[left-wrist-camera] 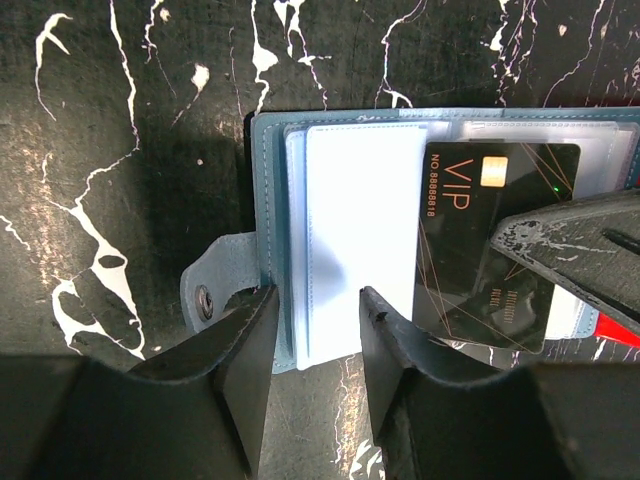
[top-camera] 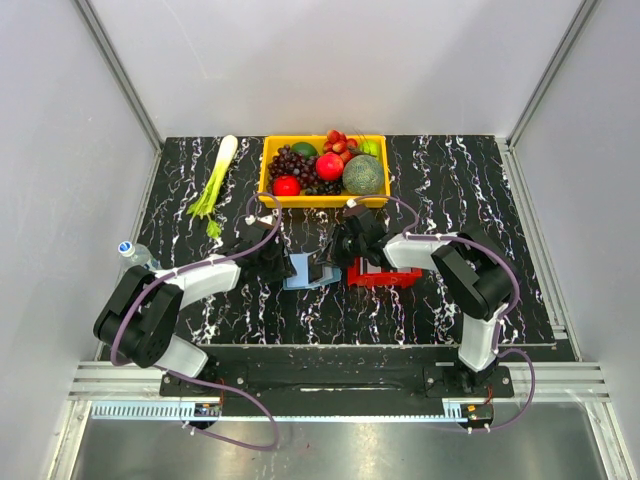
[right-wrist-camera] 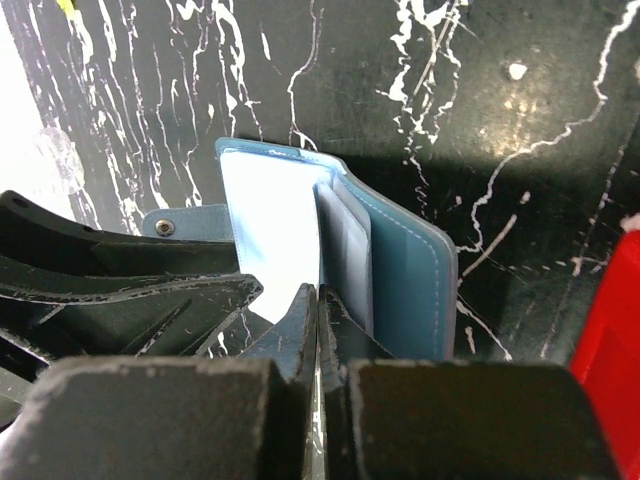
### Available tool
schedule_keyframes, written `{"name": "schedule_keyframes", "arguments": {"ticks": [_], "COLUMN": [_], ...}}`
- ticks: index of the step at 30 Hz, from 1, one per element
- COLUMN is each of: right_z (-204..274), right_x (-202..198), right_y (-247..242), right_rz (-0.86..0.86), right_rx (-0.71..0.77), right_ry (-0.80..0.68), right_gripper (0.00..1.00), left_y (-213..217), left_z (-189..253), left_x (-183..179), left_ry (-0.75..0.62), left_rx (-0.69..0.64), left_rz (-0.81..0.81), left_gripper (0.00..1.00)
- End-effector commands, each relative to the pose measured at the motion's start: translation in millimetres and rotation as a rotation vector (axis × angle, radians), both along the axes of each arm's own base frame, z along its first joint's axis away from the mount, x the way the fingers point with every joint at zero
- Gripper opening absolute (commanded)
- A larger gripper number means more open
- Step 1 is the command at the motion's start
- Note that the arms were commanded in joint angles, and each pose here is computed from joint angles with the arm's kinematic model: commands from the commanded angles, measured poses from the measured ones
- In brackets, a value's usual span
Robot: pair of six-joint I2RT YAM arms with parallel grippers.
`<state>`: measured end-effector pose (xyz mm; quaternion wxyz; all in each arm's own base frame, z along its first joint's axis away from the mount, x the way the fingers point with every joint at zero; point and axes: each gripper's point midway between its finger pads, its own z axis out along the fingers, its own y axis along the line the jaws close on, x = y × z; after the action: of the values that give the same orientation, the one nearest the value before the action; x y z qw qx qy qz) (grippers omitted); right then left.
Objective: Put the credit cards into the card holder
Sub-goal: Insert the credit card into the card holder.
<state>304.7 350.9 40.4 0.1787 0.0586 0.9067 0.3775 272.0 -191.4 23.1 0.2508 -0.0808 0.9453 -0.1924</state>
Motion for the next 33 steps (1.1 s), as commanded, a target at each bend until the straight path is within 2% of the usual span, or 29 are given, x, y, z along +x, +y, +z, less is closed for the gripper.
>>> {"name": "schedule_keyframes", "arguments": {"ticks": [1, 6, 11, 21, 33], "right_z": [-1, -13, -7, -21, -35], "right_x": [1, 5, 13, 21, -7], "right_y": [8, -6, -22, -24, -5], "right_rz": [0.017, -0.015, -0.047, -0.009, 0.076], "right_rx": [0.058, 0.002, -0.088, -0.157, -0.164], "right_ry": [0.013, 0.008, -0.053, -0.082, -0.037], "right_gripper": [0.0, 0.0, 0.0, 0.0, 0.0], "left_y": [4, 4, 5, 2, -5], "left_z": [-18, -19, -21, -22, -23], "left_x": [-8, -8, -9, -10, -8], "left_ry": [0.041, 0.046, 0.054, 0.06, 0.066], "left_rx": [0.015, 0.02, 0.024, 0.014, -0.014], "left_rz": [0.0, -0.005, -0.005, -0.017, -0.027], "left_gripper": [0.42, 0.41, 0.4, 0.38, 0.38]}}
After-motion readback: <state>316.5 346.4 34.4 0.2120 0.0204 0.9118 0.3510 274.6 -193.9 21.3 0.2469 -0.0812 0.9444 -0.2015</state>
